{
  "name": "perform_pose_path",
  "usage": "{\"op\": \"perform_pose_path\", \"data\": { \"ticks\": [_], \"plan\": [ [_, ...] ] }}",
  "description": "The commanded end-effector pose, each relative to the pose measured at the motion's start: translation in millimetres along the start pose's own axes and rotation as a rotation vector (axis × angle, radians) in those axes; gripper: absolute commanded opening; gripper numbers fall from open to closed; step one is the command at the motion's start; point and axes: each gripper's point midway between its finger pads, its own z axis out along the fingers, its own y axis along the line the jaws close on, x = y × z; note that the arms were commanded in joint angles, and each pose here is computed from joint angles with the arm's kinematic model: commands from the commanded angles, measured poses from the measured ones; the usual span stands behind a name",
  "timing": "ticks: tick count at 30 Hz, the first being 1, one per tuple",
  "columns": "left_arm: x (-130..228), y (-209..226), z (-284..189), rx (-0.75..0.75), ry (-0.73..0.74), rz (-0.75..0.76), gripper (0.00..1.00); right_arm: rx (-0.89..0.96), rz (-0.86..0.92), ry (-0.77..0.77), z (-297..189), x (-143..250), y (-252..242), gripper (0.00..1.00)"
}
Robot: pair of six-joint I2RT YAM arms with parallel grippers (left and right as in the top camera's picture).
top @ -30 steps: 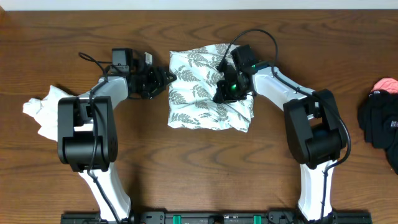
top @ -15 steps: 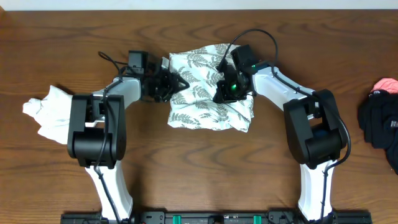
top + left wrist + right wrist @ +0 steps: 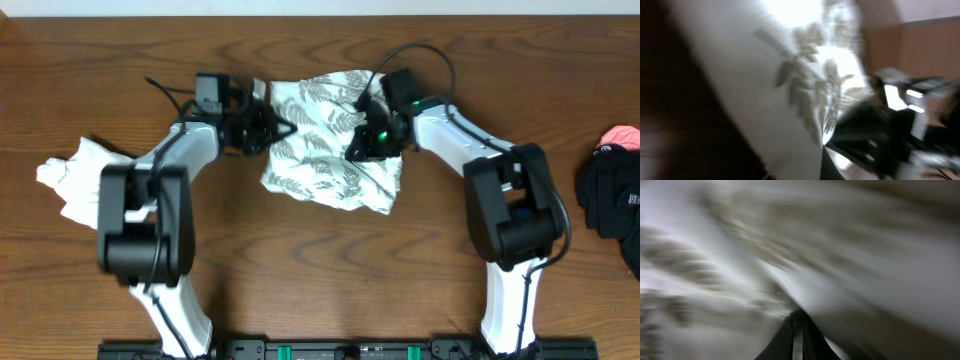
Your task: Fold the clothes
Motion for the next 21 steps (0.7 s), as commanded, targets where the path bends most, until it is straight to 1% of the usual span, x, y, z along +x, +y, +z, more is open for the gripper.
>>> {"op": "perform_pose_path", "data": {
  "ticks": [1, 5, 9, 11, 13, 16, 19, 21],
  "plan": [
    [-22, -55, -43, 0.062, -0.112, 0.127, 0.06, 0.069, -0.042, -0.155, -56, -32, -4, 0.08],
    [-19, -90, -62, 0.092, -0.151, 0.199, 0.06, 0.096, -0.048, -0.213, -80, -41, -4, 0.06],
    [-8, -97, -55, 0.046, -0.141, 0.209, 0.06, 0.083, -0.051, -0.206, -78, -40, -1, 0.04],
    [-1, -91, -46, -0.018, -0.133, 0.220, 0.06, 0.044, -0.088, -0.207, -76, -41, 10, 0.03],
    [2, -72, -41, -0.142, -0.142, 0.202, 0.05, -0.040, -0.170, -0.217, -73, -44, 32, 0.03],
    [5, -44, -46, -0.298, -0.155, 0.169, 0.06, -0.063, -0.218, -0.238, -68, -49, 48, 0.03],
    [3, -28, -52, -0.374, -0.169, 0.147, 0.06, -0.050, -0.239, -0.256, -61, -52, 60, 0.02],
    [1, -26, -54, -0.387, -0.175, 0.157, 0.06, -0.048, -0.264, -0.261, -56, -52, 68, 0.02]
  ]
}}
